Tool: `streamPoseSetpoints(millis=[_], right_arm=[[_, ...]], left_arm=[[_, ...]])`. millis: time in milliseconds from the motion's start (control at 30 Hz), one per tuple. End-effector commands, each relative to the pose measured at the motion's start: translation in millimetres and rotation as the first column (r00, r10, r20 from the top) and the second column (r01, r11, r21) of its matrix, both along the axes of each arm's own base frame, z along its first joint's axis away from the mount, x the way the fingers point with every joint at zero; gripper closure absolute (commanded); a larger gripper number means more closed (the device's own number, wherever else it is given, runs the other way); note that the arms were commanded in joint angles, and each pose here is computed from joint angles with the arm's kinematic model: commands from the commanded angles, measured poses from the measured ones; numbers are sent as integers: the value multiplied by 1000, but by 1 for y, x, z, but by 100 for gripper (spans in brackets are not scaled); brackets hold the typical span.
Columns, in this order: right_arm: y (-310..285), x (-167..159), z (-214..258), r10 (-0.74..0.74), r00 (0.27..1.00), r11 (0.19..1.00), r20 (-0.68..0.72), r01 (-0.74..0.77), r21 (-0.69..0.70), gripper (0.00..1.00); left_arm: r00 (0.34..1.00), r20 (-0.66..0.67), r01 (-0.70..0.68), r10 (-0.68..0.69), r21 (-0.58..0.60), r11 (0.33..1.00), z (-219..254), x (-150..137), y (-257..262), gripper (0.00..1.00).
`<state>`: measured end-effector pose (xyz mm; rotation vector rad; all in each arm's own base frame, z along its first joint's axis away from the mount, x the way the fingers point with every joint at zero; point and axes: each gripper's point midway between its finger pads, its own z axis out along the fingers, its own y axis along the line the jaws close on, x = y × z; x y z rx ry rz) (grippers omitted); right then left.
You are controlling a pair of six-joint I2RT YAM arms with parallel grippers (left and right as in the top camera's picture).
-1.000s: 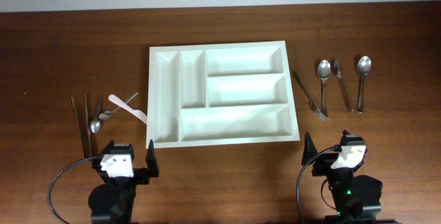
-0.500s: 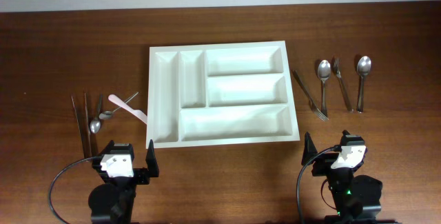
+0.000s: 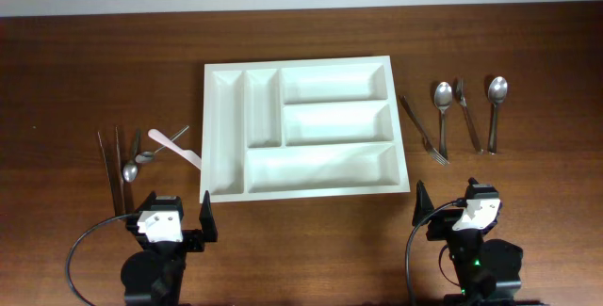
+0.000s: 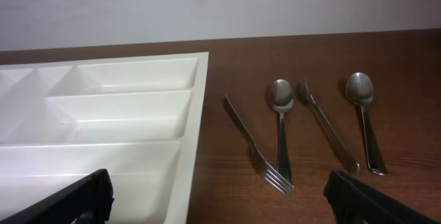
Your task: Pack container
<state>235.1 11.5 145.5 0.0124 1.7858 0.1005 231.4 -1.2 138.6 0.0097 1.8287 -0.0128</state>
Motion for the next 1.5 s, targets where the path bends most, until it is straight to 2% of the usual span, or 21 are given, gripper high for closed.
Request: streamPoseSetpoints(millis=[0,233,433,600,767,900,1033,1267,1467], right_arm=[[3,0,-2,15,1000,1000,3,-15,-5,1],[-3,0,-1,-18,1000,1000,4,18,-11,1],[-1,-2,1,-29,999,995,-14,31,92,1],[-2,-14,15,-32,991,995,-127,44,94,1],[-4,-12,56,-42,958,996,-283,63,68,1],[-2,14,93,-34,904,996,-426,66,59,1],[0,53,116,-33,799,996,-600,74,44,1],[0,98,104,-28,624,999,-781,43,-2,1],[-7,119,85,-40,583,998,-812,60,-7,1]], left_arm=[[1000,3,13,-13,11,1000,-1,0,-1,1],[1000,3,13,-13,11,1000,-1,0,-1,1],[1000,3,13,-13,11,1000,-1,0,-1,1],[1000,3,13,-13,11,1000,-1,0,-1,1],[1000,3,13,-13,11,1000,-1,0,-1,1],[1000,3,13,-13,11,1000,-1,0,-1,1],[1000,3,13,-13,11,1000,-1,0,-1,1],[1000,3,13,-13,11,1000,-1,0,-1,1],[1000,3,13,-13,11,1000,-1,0,-1,1]])
